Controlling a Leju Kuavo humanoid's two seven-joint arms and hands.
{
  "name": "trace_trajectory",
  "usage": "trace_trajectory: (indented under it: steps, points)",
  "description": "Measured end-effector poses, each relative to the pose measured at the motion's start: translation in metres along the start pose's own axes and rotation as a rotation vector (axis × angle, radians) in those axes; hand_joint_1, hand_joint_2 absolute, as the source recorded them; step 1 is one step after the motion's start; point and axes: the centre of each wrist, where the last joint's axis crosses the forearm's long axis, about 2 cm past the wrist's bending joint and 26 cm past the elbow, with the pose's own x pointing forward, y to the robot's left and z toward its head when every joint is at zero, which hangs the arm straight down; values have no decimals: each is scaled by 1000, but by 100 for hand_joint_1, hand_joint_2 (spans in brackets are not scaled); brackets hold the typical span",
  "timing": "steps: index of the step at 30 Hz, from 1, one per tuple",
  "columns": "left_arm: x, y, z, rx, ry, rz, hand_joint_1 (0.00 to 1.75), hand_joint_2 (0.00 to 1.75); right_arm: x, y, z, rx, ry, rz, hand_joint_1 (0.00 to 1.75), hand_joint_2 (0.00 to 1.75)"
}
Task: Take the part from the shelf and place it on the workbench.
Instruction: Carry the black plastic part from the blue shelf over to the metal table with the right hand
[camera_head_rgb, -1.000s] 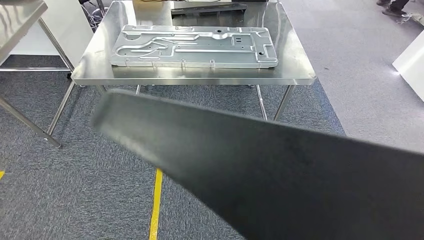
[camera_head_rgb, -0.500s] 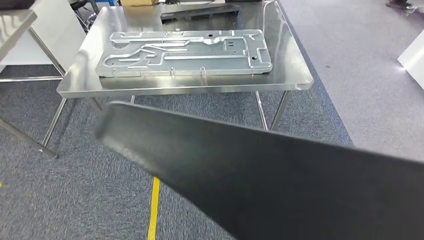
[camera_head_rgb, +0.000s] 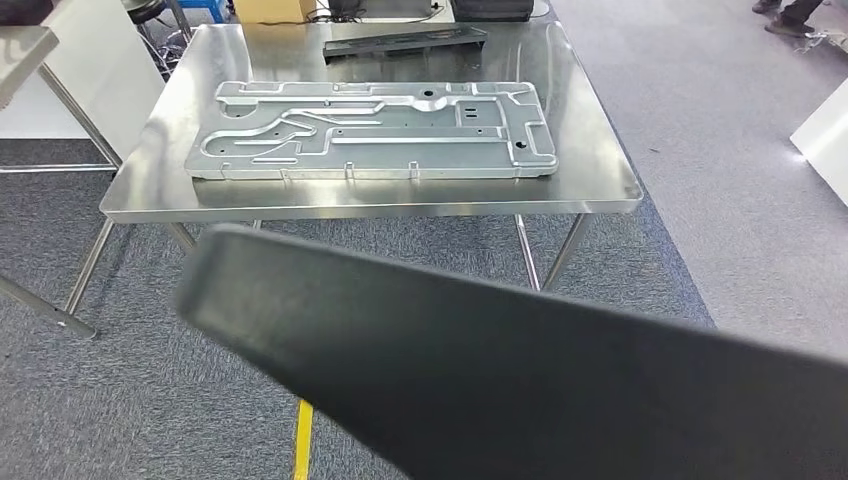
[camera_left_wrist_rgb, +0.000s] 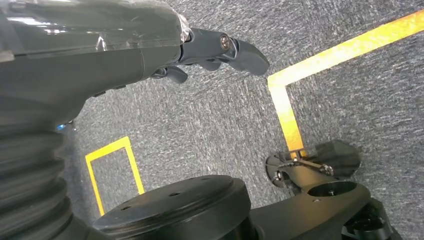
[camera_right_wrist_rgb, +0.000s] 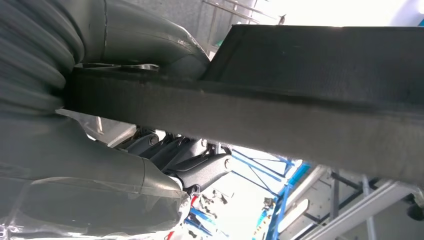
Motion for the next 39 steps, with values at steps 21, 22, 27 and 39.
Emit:
trace_trajectory:
  steps: [21,22,27,39]
  points:
    - [4,1,-1,5,-4,1,0,175,-1,0,0,4,1,-7,140,175]
    - [4,1,-1,5,-4,-1,0,175,-1,1,1,1,3,-7,140,175]
    - [3,0,0,2,-12,-5,0,175,1,5,7,-14,1,-9,140,175]
    - [-1,-4,1,-5,-25,-9,0,175,3,10,12,-27,1,-19,140,175]
